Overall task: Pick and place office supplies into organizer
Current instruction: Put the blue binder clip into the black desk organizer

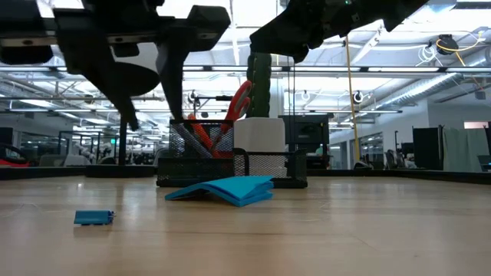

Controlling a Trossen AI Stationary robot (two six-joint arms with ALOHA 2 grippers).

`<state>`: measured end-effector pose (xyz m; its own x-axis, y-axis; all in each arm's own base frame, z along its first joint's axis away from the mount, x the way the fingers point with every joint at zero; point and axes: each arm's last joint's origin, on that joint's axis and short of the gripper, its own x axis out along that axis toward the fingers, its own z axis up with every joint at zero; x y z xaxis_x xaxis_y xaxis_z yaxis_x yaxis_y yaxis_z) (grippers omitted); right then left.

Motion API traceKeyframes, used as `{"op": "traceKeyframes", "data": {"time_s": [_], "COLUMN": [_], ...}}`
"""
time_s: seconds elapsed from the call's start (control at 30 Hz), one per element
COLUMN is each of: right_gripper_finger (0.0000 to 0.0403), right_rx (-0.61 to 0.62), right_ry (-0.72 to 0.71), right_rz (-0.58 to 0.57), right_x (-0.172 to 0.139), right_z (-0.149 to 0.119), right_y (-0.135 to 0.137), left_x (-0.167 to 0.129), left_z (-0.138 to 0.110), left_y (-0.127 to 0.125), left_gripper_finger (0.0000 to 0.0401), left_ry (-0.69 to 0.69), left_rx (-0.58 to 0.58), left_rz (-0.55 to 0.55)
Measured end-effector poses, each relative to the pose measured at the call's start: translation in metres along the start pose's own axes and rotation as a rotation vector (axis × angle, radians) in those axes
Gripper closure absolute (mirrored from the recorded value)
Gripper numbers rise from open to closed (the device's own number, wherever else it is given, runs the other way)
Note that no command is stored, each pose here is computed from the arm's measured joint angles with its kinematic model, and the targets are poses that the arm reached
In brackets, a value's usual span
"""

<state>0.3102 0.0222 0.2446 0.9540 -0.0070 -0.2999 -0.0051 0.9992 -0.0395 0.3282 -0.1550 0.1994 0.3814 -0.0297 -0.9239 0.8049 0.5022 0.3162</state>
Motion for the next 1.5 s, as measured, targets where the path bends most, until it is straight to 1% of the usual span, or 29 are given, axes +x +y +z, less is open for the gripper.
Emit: {"op": "traceKeyframes", "data": {"time_s": [0.2,0.3,0.4,0.53,0.7,0.87,0.93,1.1,1.27,1.5], "right_gripper_finger": [0.0273,0.0273,0.0273,0.0273,0.0273,0.0273,0.0273,0.0273,0.0273,0.0273], "right_rx": [-0.003,-0.004,-0.004,-0.004,-0.004,0.001,0.002,0.003,0.002,0.003], "right_ry": [0.0,0.0,0.0,0.0,0.0,0.002,0.001,0.003,0.003,0.001], "right_rz": [0.0,0.0,0.0,-0.002,-0.002,-0.001,-0.002,-0.001,-0.001,-0.001], "right_x": [0.0,0.0,0.0,0.0,0.0,0.0,0.0,0.0,0.0,0.0], "right_z": [0.0,0.0,0.0,0.0,0.0,0.0,0.0,0.0,0.0,0.0], "right_y": [0.0,0.0,0.0,0.0,0.0,0.0,0.0,0.0,0.0,0.0], "left_x": [0.0,0.0,-0.001,-0.002,-0.003,0.01,0.02,0.039,0.041,0.041], "left_z": [0.002,0.003,0.006,0.015,0.03,0.041,0.041,0.046,0.05,0.053], "left_y": [-0.003,-0.004,-0.008,-0.012,-0.006,-0.004,-0.007,-0.014,-0.019,-0.021], "left_gripper_finger": [0.0231,0.0231,0.0231,0.0231,0.0231,0.0231,0.0231,0.0231,0.0231,0.0231], "left_ry": [-0.06,-0.077,-0.086,-0.107,-0.116,-0.076,-0.051,-0.025,-0.036,-0.08], "left_rx": [0.061,0.066,0.112,0.155,0.176,0.236,0.261,0.288,0.315,0.318], "left_rz": [-0.079,-0.1,-0.105,-0.104,-0.12,-0.166,-0.208,-0.242,-0.241,-0.266]}}
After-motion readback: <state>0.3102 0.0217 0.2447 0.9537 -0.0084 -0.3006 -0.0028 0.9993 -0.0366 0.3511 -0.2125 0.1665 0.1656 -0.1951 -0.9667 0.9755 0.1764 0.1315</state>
